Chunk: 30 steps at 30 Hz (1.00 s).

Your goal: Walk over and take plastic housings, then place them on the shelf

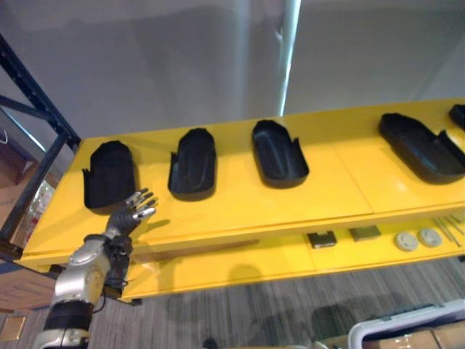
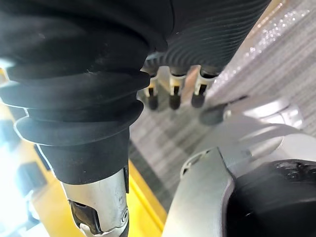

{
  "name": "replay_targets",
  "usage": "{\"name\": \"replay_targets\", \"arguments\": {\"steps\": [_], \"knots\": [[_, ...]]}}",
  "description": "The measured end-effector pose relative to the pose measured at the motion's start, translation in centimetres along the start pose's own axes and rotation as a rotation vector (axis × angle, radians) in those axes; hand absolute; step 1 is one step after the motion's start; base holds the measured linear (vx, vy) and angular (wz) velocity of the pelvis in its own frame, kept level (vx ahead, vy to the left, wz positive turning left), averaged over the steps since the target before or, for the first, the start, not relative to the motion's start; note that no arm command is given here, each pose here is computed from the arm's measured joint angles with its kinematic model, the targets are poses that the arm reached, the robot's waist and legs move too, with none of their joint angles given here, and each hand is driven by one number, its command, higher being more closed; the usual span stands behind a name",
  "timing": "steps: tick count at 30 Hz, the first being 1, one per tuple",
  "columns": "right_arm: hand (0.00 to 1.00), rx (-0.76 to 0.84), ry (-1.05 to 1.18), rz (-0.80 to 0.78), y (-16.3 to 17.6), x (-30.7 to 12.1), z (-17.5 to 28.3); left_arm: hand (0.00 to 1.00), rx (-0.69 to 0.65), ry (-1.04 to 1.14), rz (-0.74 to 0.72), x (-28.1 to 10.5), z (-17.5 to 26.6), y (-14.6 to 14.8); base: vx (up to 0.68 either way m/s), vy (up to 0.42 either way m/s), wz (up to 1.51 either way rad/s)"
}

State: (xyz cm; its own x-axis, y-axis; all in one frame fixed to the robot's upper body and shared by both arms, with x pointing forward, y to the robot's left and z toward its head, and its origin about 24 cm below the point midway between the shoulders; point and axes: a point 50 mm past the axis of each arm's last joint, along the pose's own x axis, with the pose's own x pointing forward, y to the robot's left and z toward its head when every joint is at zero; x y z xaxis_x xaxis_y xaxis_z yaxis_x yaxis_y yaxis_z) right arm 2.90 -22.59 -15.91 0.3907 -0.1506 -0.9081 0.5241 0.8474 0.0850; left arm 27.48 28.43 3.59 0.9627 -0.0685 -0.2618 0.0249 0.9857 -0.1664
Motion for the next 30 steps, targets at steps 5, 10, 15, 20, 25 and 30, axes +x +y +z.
{"name": "replay_targets", "arguments": {"steps": [5, 10, 15, 20, 25, 30], "knots": [[0.0, -0.003, 0.006, 0.002, 0.0, 0.0, -0.1, 0.0, -0.003, 0.003, 0.024, 0.8, 0.2, -0.2, -0.01, -0.002, -0.01], [0.0, -0.02, 0.017, 0.015, 0.3, 0.0, -0.3, 0.0, -0.002, -0.005, 0.026, 1.1, 0.3, -0.3, 0.0, 0.0, 0.0], [0.0, -0.04, 0.007, 0.023, 0.4, 0.0, 0.1, 0.0, -0.009, -0.019, 0.081, 1.3, 0.3, 0.0, 0.0, -0.002, -0.01], [0.0, -0.055, 0.01, 0.034, 0.6, 0.1, 0.0, 0.0, -0.048, -0.042, 0.161, 2.0, 0.0, -0.4, -0.01, -0.005, -0.05], [0.0, -0.067, 0.015, 0.043, 0.8, 0.1, 0.0, 0.0, -0.101, -0.078, 0.27, 2.5, -0.5, -1.4, -0.02, -0.003, -0.03], [0.0, -0.075, 0.008, 0.05, 0.9, 0.1, 0.2, 0.0, -0.12, -0.091, 0.348, 2.5, -0.7, -1.4, 0.0, 0.0, 0.0]]}}
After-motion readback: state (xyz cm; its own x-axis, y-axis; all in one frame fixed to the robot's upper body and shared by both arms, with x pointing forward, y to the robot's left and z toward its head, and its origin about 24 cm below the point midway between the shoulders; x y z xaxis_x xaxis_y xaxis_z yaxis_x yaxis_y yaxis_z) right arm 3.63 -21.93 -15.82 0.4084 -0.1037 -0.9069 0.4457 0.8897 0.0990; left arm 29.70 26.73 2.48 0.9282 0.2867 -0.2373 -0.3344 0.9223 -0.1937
